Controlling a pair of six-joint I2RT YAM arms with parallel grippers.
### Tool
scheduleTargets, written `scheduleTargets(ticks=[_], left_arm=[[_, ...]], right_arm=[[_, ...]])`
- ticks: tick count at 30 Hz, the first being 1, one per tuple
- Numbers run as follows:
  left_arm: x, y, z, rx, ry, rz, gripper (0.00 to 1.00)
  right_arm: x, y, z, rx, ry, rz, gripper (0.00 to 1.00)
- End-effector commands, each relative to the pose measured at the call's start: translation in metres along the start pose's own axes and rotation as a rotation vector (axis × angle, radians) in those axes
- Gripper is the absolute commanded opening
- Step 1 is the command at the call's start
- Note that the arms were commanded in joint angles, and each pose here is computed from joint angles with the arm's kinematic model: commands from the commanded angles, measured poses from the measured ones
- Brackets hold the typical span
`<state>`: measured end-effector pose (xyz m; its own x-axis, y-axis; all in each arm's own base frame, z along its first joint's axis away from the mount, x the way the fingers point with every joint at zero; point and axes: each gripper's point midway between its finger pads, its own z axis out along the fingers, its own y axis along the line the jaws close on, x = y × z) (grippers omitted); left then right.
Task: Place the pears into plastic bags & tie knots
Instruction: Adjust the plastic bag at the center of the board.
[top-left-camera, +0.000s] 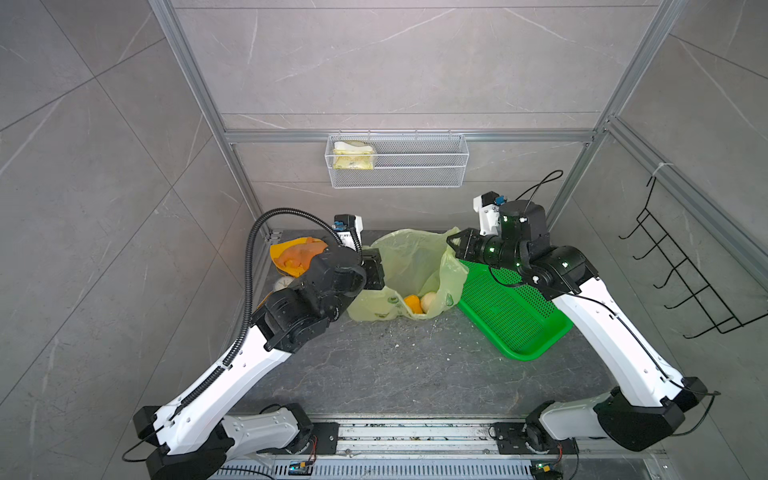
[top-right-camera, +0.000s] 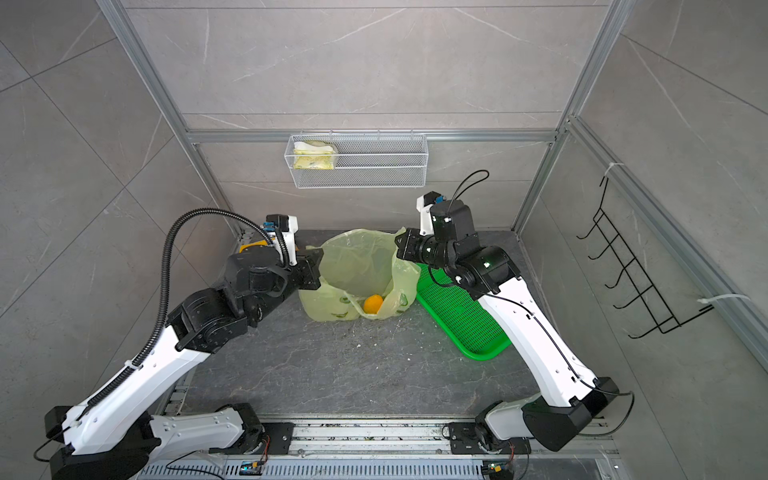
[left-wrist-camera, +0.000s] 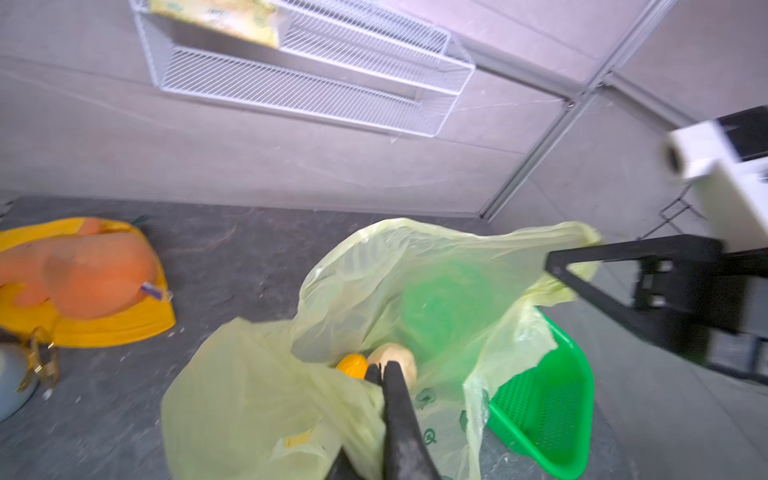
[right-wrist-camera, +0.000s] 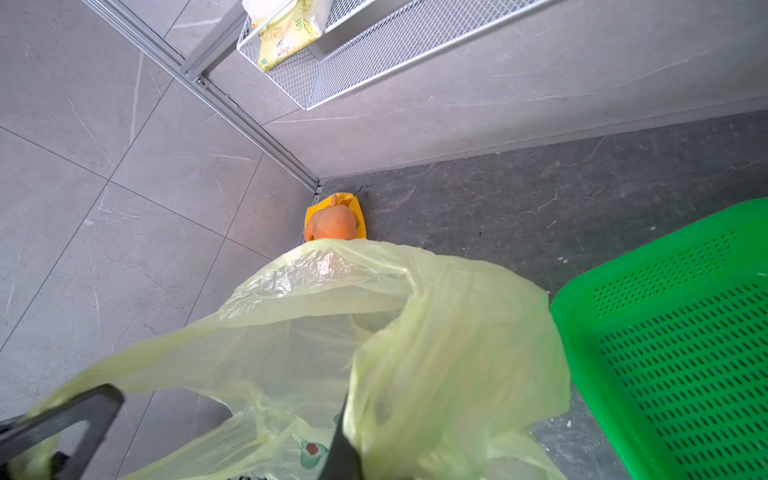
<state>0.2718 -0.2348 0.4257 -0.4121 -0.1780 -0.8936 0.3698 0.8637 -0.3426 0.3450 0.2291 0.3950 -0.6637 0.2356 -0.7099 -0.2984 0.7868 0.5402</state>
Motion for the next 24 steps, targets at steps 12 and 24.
scheduleTargets(ticks=[12,24], left_arm=[[0.002,-0.029,0.044,0.163,0.071,0.02,0.0],[-0.01,-0.035,0.049,0.185,0.07,0.002,0.0]], right_arm=[[0.0,0.024,-0.071,-0.164,-0.049,-0.145,0.73],[0.078,0.103,-0.042,-0.454,0.086,-0.341,0.74]])
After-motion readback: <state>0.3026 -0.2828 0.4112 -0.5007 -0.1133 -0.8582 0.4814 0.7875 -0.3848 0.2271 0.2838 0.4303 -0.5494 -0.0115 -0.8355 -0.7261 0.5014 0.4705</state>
